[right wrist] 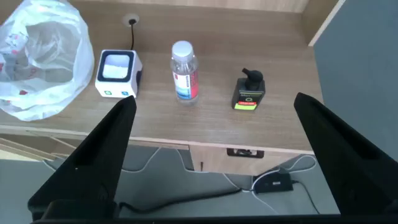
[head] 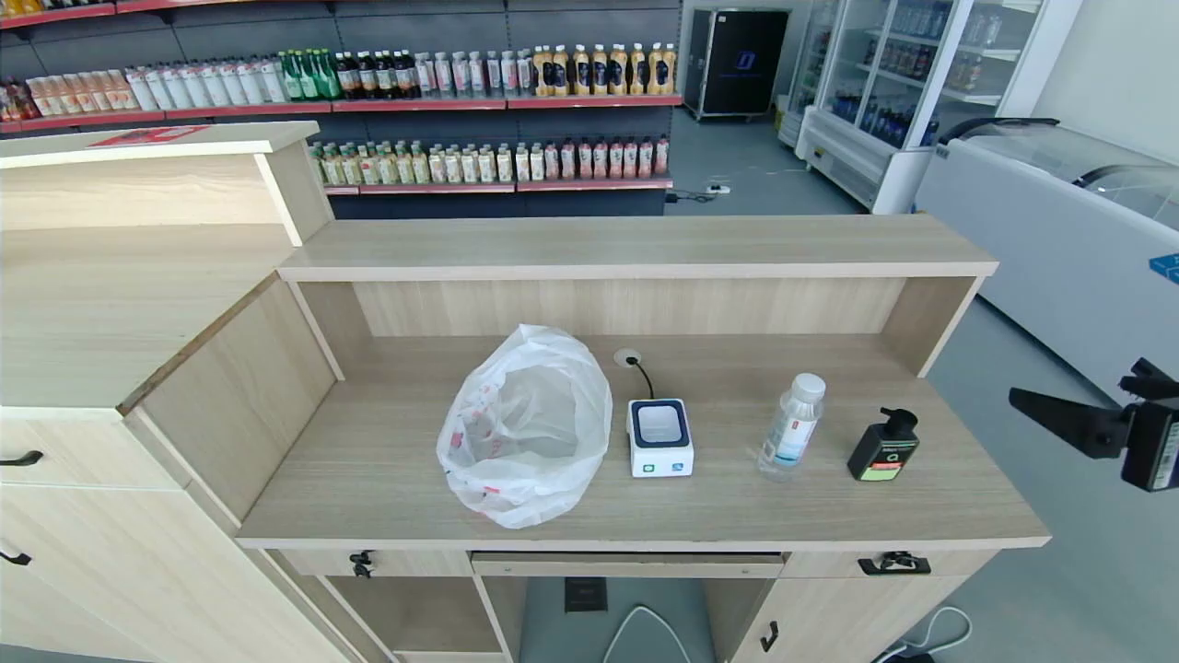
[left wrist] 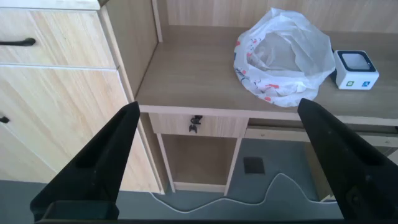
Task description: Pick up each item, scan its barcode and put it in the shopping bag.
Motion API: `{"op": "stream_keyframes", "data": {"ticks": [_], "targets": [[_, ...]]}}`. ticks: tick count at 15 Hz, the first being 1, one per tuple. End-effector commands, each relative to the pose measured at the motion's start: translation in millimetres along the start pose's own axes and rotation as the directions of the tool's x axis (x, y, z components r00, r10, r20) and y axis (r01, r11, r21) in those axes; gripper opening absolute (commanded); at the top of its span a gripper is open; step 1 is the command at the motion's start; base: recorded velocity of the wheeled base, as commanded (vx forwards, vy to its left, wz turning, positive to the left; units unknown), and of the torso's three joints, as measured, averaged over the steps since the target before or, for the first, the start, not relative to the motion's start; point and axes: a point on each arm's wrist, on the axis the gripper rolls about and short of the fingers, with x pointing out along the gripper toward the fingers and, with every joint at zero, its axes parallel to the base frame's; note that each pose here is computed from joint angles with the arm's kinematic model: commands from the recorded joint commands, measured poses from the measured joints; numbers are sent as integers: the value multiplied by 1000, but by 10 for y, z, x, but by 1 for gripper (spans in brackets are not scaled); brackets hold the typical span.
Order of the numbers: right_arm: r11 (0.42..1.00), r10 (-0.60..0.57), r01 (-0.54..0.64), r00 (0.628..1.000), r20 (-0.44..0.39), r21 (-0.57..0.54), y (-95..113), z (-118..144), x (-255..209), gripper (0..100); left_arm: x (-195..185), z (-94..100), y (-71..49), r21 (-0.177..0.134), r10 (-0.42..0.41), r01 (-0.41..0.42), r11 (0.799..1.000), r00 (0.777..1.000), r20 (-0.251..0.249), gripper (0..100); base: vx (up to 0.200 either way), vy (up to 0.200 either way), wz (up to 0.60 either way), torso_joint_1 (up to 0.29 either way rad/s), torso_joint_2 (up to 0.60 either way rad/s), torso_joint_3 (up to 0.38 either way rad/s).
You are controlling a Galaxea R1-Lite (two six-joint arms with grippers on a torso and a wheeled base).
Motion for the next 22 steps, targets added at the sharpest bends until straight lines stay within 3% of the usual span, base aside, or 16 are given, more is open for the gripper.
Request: {"op": "stream_keyframes", "data": {"ticks": [1, 5, 10, 16, 19, 22], "targets": [[1000, 10, -8, 982, -188, 10, -44, -247, 545, 100, 0, 0, 0, 0, 2, -2, 1000, 1000, 0, 100, 0, 0, 0, 0, 0, 0], [999, -17, 26, 956, -292, 29, -182, -444, 789, 100, 0, 0, 0, 0, 0, 0, 1000, 1000, 0, 100, 0, 0, 0, 0, 0, 0], [998, 12, -28, 961, -277, -55, -415, -681, 1245, 100, 0, 0, 0, 0, 0, 0, 1000, 1000, 0, 100, 0, 0, 0, 0, 0, 0], [994, 33, -66, 947, -320, -92, -473, -950, 1556, 100, 0, 0, 0, 0, 0, 0, 1000, 1000, 0, 100, 0, 0, 0, 0, 0, 0], [993, 29, -62, 952, -306, -100, -526, -998, 1690, 100, 0, 0, 0, 0, -1, 1, 1000, 1000, 0, 100, 0, 0, 0, 0, 0, 0], [988, 103, -130, 958, -269, -86, -553, -999, 1854, 100, 0, 0, 0, 0, 0, 0, 1000, 1000, 0, 100, 0, 0, 0, 0, 0, 0]]}}
